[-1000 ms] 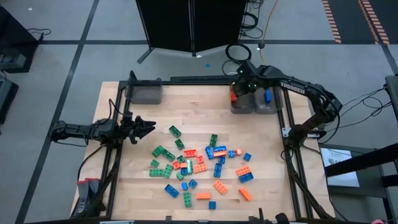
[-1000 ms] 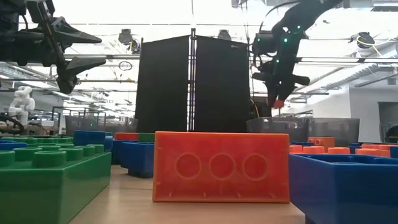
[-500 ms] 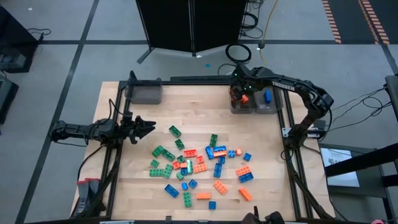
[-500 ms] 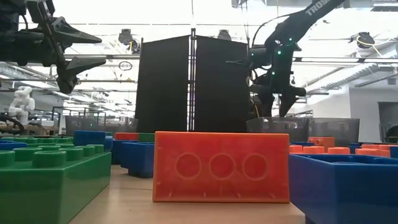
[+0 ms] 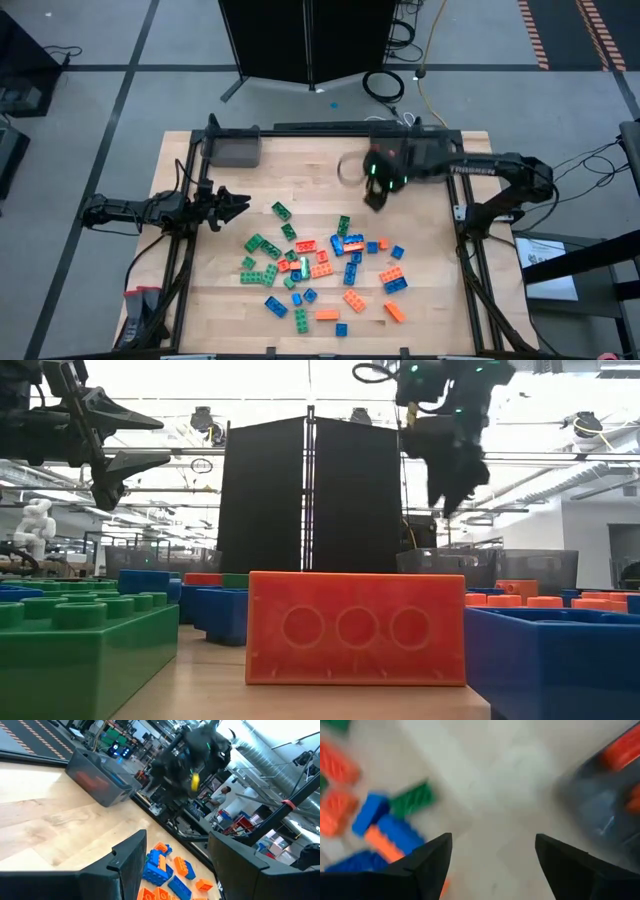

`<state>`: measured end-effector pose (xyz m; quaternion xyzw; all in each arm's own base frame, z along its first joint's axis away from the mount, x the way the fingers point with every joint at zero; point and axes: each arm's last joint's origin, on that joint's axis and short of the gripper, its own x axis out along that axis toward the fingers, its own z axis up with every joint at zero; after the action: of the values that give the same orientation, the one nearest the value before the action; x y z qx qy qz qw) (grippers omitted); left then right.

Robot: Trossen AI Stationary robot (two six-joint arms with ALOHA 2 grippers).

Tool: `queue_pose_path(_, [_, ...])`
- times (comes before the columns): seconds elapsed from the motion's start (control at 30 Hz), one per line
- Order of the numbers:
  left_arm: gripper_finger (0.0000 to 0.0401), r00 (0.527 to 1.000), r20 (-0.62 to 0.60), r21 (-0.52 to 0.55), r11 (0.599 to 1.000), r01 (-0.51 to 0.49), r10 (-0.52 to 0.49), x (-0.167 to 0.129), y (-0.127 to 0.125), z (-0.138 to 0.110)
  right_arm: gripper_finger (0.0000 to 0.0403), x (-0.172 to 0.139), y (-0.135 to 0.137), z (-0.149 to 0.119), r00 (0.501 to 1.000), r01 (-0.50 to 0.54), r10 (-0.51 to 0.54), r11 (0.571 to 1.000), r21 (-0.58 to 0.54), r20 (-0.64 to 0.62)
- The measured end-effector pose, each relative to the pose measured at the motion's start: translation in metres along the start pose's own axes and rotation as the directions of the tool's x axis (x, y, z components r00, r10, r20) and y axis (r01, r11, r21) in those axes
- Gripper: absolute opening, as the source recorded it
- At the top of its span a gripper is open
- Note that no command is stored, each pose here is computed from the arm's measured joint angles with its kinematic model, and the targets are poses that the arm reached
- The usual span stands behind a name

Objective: Sort blocks
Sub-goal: Put the orange game piece into the middle black bin

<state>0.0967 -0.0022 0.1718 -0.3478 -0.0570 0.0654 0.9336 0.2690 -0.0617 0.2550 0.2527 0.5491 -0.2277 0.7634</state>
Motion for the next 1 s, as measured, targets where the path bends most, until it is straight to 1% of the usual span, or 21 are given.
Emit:
queue_pose_path(0.03, [0.0215, 1.0, 0.0, 0.0, 1.0, 0.0, 0.0, 0.0, 0.0, 0.0, 0.0279, 0.006, 0.009, -0.008, 1.0, -0.006, 0.006, 1.0, 0.003, -0.014])
queue_pose_path(0.1, [0.0215, 1.0, 0.0, 0.0, 1.0, 0.0, 0.0, 0.0, 0.0, 0.0, 0.0279, 0.018, 0.02, -0.025, 0.999, -0.008, 0.011, 0.999, 0.054, -0.042])
queue_pose_path(0.23, [0.0215, 1.0, -0.003, 0.0, 1.0, 0.003, -0.003, 0.0, 0.0, 0.0, 0.0279, 0.036, 0.03, -0.053, 0.994, 0.04, -0.019, 0.983, 0.182, -0.111])
queue_pose_path(0.33, [0.0215, 1.0, -0.003, 0.0, 1.0, 0.003, -0.003, 0.0, 0.0, 0.0, 0.0279, 0.044, 0.035, -0.067, 0.992, 0.066, -0.038, 0.968, 0.243, -0.118])
queue_pose_path(0.47, [0.0215, 1.0, -0.003, 0.0, 1.0, 0.003, -0.003, 0.0, 0.0, 0.0, 0.0279, 0.048, 0.044, -0.078, 0.995, 0.07, -0.044, 0.952, 0.297, -0.093])
queue_pose_path(0.57, [0.0215, 1.0, -0.003, 0.0, 1.0, 0.003, -0.003, 0.0, 0.0, 0.0, 0.0279, 0.049, 0.052, -0.084, 0.997, 0.071, -0.054, 0.943, 0.325, -0.06])
queue_pose_path(0.67, [0.0215, 1.0, -0.002, 0.0, 1.0, 0.003, -0.003, 0.0, 0.0, 0.0, 0.0279, 0.053, 0.061, -0.087, 0.998, 0.056, -0.043, 0.936, 0.348, -0.045])
queue_pose_path(0.83, [0.0215, 1.0, -0.002, 0.0, 1.0, 0.002, -0.002, 0.0, 0.0, 0.0, 0.0279, 0.065, 0.072, -0.099, 0.995, 0.09, -0.065, 0.932, 0.352, -0.082])
queue_pose_path(1.0, [0.0215, 1.0, -0.001, 0.001, 1.0, 0.0, 0.0, 0.0, 0.0, 0.0, 0.0277, 0.077, 0.077, -0.107, 0.988, 0.138, -0.102, 0.926, 0.351, -0.119])
